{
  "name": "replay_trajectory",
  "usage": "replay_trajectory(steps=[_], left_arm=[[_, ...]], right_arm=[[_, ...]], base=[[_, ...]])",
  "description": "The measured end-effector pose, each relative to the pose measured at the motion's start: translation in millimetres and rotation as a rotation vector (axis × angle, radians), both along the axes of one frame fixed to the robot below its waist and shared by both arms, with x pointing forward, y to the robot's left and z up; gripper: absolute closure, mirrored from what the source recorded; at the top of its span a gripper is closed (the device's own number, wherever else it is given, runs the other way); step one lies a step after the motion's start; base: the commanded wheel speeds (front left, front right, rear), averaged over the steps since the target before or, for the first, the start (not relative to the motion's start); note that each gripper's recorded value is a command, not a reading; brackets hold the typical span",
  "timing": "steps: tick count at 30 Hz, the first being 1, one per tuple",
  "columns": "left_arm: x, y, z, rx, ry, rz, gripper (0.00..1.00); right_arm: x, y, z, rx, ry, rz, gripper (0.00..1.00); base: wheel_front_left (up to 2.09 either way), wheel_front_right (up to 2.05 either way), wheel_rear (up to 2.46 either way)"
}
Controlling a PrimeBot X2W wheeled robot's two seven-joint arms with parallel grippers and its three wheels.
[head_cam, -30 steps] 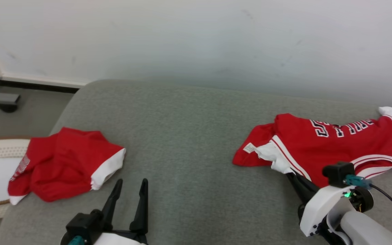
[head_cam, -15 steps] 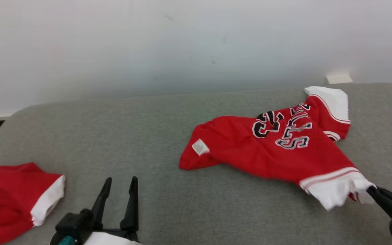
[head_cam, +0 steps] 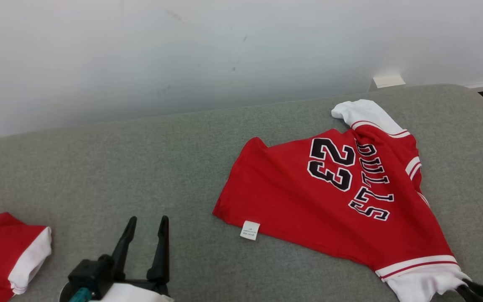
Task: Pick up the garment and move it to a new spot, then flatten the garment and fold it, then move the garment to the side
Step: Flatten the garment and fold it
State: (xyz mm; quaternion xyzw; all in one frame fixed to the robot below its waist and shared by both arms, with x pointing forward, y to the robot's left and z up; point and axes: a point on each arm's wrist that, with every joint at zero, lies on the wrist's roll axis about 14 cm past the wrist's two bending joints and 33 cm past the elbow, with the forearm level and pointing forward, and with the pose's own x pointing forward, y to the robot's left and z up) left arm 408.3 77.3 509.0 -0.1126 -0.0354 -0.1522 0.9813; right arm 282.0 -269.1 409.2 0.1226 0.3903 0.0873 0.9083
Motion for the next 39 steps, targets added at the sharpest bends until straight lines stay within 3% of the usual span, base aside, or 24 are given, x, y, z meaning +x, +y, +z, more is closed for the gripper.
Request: replay_trajectory(steps=[7,13,17,27,39], left_arm=[[0.5,-1.9,0.4,0.009,-0.003,-0.007,0.00],[1.3,1.3,2.8,0.008,-0.010,0.001,0.00],[0.2,0.2,5.5,0.009,-0.018,-0.003,0.00],[-2.4,-26.5,-1.5,0.042,-0.004,-0.093,0.00],[19.9,-87.8,-55.5,0.212,0.253,-0.313,0.00]], right_arm=[[27.8,11.0,37.7,0.061,-0.194,-0.044,0.00],[62.3,9.6,103.2,0.094,-0.542,-0.130,0.00],[71.2,7.7,115.7,0.105,-0.691,-0.231,0.00],[74.1,7.4,104.9,0.102,-0.766,-0.369,0.00],[76.5,-0.4,98.7,0.075,-0.763,-0.415,0.00]], base=[[0.00,0.00,0.00],[0.00,0.00,0.00],[0.00,0.00,0.00],[0.00,0.00,0.00],[0.00,0.00,0.00]])
